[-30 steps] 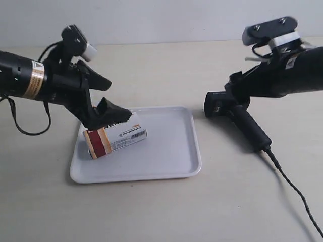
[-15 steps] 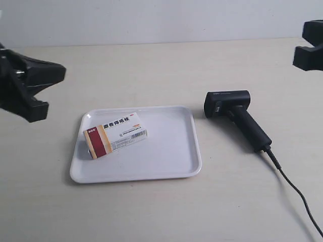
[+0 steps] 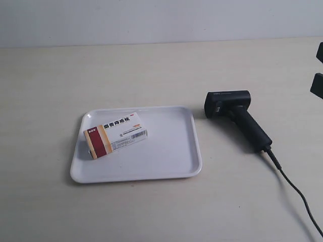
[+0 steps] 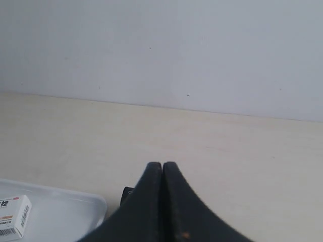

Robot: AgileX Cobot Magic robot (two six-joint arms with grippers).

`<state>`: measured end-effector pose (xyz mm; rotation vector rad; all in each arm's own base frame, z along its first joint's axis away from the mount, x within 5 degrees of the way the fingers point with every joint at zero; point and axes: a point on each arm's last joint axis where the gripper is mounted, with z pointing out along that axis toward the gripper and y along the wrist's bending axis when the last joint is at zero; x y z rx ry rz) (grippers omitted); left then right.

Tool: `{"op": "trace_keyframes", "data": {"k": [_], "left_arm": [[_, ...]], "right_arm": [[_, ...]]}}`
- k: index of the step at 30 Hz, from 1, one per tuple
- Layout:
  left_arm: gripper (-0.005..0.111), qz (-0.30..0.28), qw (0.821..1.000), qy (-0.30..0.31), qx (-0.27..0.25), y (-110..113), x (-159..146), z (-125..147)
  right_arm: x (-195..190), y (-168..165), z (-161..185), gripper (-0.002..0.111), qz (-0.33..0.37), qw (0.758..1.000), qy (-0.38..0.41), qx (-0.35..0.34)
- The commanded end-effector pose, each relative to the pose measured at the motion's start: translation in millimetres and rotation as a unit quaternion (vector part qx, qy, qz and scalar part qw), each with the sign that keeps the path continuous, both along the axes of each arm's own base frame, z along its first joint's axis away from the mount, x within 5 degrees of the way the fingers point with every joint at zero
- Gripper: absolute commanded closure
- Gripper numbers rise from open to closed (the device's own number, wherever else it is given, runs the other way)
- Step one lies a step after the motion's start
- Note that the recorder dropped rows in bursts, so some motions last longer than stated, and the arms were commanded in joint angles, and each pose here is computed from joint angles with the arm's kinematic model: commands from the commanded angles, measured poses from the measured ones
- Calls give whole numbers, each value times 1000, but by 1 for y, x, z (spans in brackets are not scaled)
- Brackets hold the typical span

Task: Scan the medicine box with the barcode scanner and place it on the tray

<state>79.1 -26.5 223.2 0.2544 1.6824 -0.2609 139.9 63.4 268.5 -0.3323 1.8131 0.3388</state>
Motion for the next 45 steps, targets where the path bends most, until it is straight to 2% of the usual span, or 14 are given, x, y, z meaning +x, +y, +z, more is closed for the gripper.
{"op": "trace_keyframes", "data": {"k": [1,3,11,16,20,25,30,36,45], "left_arm": [[104,-6,999,-46,-24,3,-12,3],[104,-6,998,-62,-27,4,-15,6],[104,9,994,-104,39,9,-19,6],[104,78,989,-116,41,20,-23,-10],[104,146,982,-112,49,29,-23,-11],[104,191,974,-109,49,34,-23,-11],[104,147,982,-113,37,25,-23,-10],[104,160,982,-89,-53,27,-23,-12],[104,170,983,-71,8,29,-23,-17]], "right_arm": [[-1,0,1,108,0,1000,-5,2],[-1,0,1,108,0,1000,-5,2],[-1,0,1,108,0,1000,-5,2],[-1,0,1,108,0,1000,-5,2],[-1,0,1,108,0,1000,-6,3],[-1,0,1,108,0,1000,-6,3],[-1,0,1,108,0,1000,-6,3],[-1,0,1,108,0,1000,-6,3],[-1,0,1,108,0,1000,-6,3]]}}
